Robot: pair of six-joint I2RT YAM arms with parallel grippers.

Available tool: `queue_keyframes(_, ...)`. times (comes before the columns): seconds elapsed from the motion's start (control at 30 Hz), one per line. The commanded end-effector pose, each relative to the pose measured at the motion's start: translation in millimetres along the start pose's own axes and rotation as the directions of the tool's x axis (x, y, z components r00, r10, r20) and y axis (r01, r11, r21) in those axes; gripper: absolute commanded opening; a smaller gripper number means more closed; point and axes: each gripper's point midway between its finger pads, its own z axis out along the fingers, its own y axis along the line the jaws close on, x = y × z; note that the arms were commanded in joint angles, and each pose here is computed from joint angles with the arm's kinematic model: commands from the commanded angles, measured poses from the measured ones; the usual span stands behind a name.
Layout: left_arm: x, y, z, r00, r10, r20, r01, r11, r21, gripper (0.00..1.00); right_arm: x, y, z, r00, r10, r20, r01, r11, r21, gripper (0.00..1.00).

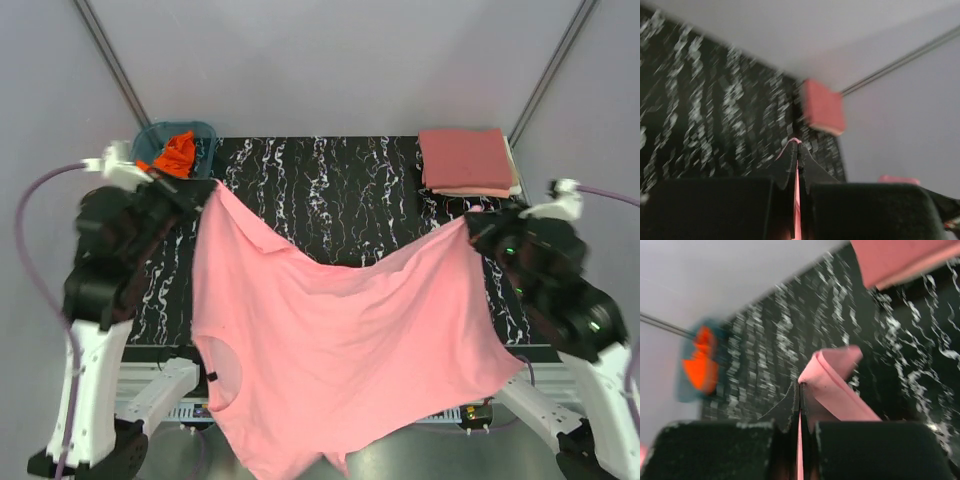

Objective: Fold and stack the t-shirts
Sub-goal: Flatten the tshirt out

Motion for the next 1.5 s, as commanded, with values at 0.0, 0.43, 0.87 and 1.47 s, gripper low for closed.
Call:
queue_keyframes(0.0,19,50,39,0.996,0.088,-0.031,-0.092,0.988,-0.128,0.0,20,-13,45,0.997,-0.079,-0.007,0.08,0.993,0.092,0.0)
queue_keyframes(0.43,-90,-35,78,0.966,0.217,0.137,-0.228,0.971,0.069,0.0,-60,57,104,0.946,-0.272,0.175,0.257,0.961,0.105,0.0)
queue_keyframes(0.87,142,159,-8,0.984,-0.008,-0.181,-0.026,0.982,-0.185,0.0,193,-106,63,0.918,0.024,-0.395,0.067,0.974,0.216,0.0)
queue_keyframes(1.47,204,189,-9,0.938,-0.082,-0.336,0.024,0.985,-0.173,0.0,233,-148,69,0.844,0.484,-0.229,-0.121,0.589,0.799,0.53)
